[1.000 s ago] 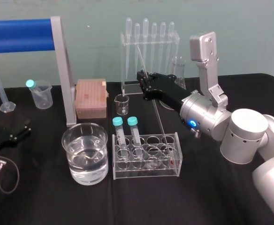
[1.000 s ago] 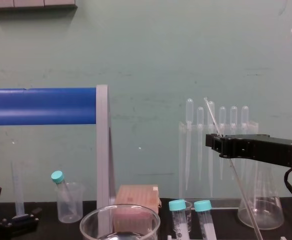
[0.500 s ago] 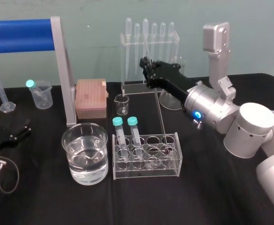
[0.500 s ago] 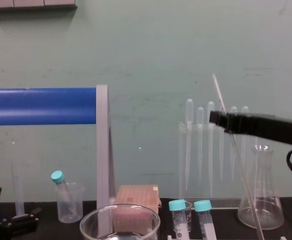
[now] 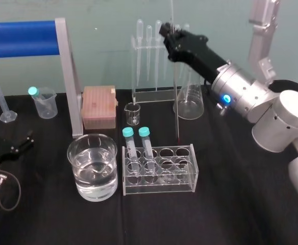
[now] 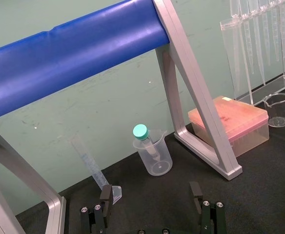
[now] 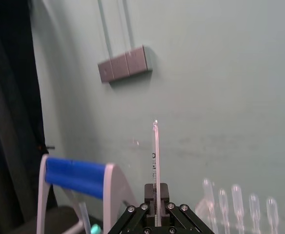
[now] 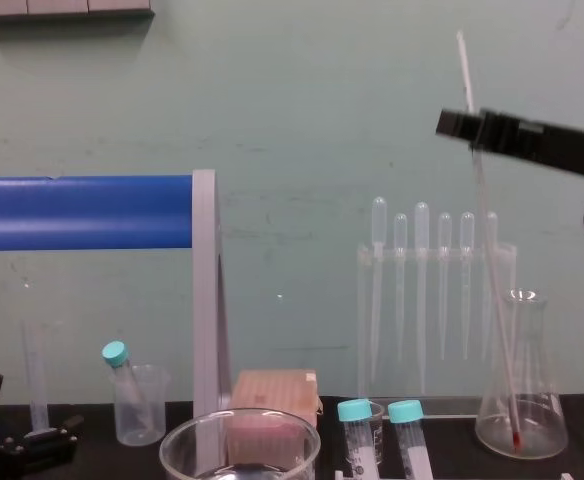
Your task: Hold the thermometer with one hand and immerse one end into the beaker, then reinsert it into the test tube rack.
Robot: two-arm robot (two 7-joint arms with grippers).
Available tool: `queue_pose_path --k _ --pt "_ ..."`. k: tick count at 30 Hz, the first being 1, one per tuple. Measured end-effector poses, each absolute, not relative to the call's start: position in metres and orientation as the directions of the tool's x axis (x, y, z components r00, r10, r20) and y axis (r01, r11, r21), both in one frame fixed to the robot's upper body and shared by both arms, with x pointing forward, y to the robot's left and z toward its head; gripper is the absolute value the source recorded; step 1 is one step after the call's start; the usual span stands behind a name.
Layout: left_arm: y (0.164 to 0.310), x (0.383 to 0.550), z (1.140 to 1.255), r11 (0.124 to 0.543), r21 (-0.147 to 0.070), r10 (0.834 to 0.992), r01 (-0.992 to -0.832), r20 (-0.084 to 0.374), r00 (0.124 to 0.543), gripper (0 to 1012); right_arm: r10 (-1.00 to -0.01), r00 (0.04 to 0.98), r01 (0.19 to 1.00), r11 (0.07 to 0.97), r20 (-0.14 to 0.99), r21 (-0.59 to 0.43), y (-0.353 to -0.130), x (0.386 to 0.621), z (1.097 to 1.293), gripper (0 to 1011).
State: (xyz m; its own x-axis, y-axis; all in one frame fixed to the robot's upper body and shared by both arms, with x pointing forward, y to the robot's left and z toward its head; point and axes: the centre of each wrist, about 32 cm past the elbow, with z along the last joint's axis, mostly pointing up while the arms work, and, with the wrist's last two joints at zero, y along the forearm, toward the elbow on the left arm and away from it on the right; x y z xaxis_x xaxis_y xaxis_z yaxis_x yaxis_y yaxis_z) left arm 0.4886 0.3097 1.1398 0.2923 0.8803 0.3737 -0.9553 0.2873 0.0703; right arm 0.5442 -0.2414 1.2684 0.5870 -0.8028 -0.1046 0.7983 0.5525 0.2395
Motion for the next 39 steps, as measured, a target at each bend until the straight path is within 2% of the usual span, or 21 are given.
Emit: queue_pose_path --k 9,20,26,39 --pt "0.310 0.489 1.140 0.287 0.070 0.880 -0.955 0.374 0.292 1008 -0.775 0.622 0.755 0.555 -0.112 0.350 -0.242 0.550 1.284 57" --pt "0.310 0.489 1.140 0.287 0.070 0.880 -0.955 0.374 0.292 1008 -0.698 0.714 0.635 0.609 -0.060 0.475 -0.227 0.563 1.289 57" --pt "0.310 0.489 1.140 0.287 0.070 0.880 -0.955 0.374 0.292 1008 -0.645 0.763 0.572 0.647 -0.039 0.504 -0.214 0.570 1.292 57" --pt "0.310 0.489 1.140 0.287 0.070 0.880 -0.955 0.374 0.292 1008 -0.537 0.843 0.480 0.727 -0.029 0.491 -0.185 0.577 1.293 57"
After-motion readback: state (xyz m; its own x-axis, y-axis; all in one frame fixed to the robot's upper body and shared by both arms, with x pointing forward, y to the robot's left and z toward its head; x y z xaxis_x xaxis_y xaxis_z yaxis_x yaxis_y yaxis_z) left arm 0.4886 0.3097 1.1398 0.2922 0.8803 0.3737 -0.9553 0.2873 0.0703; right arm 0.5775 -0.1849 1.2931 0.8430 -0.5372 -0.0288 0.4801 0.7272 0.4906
